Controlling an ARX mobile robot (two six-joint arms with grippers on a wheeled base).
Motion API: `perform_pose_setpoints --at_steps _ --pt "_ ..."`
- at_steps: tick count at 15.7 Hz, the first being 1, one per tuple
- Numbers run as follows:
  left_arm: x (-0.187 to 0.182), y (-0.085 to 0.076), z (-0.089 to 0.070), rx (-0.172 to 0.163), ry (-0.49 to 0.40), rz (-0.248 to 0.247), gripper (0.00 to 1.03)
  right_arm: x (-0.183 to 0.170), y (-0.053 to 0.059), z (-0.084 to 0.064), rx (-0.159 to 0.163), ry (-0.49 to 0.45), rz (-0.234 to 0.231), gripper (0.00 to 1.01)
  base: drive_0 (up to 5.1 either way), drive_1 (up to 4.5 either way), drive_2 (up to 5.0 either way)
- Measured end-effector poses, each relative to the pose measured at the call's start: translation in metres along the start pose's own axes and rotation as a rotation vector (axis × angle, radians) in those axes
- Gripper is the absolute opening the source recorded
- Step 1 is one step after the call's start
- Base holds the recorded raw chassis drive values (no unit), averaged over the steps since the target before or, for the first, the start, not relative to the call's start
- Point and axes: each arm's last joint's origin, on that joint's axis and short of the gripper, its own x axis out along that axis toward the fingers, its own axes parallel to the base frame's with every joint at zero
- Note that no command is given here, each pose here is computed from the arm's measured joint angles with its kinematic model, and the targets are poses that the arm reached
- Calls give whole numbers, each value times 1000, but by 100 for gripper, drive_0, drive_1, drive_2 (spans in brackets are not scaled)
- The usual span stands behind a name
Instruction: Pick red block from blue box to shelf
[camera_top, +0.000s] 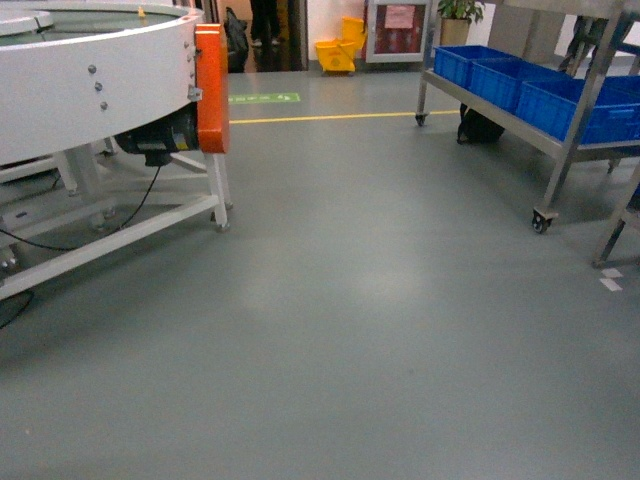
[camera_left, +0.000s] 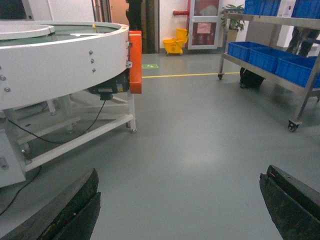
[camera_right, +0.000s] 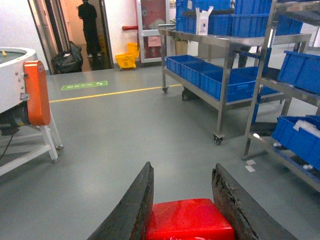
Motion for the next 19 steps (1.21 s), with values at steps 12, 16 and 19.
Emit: perform_pose_setpoints --at_steps 12,16,19 --pt "0 0 0 0 0 1 98 0 0 0 1 -3 1 28 -68 177 -314" --pt "0 0 0 0 -1 1 98 0 0 1 1 -5 1 28 -159 -159 -159" --pt "0 0 0 0 0 1 98 0 0 1 1 -6 1 28 -157 -157 -157"
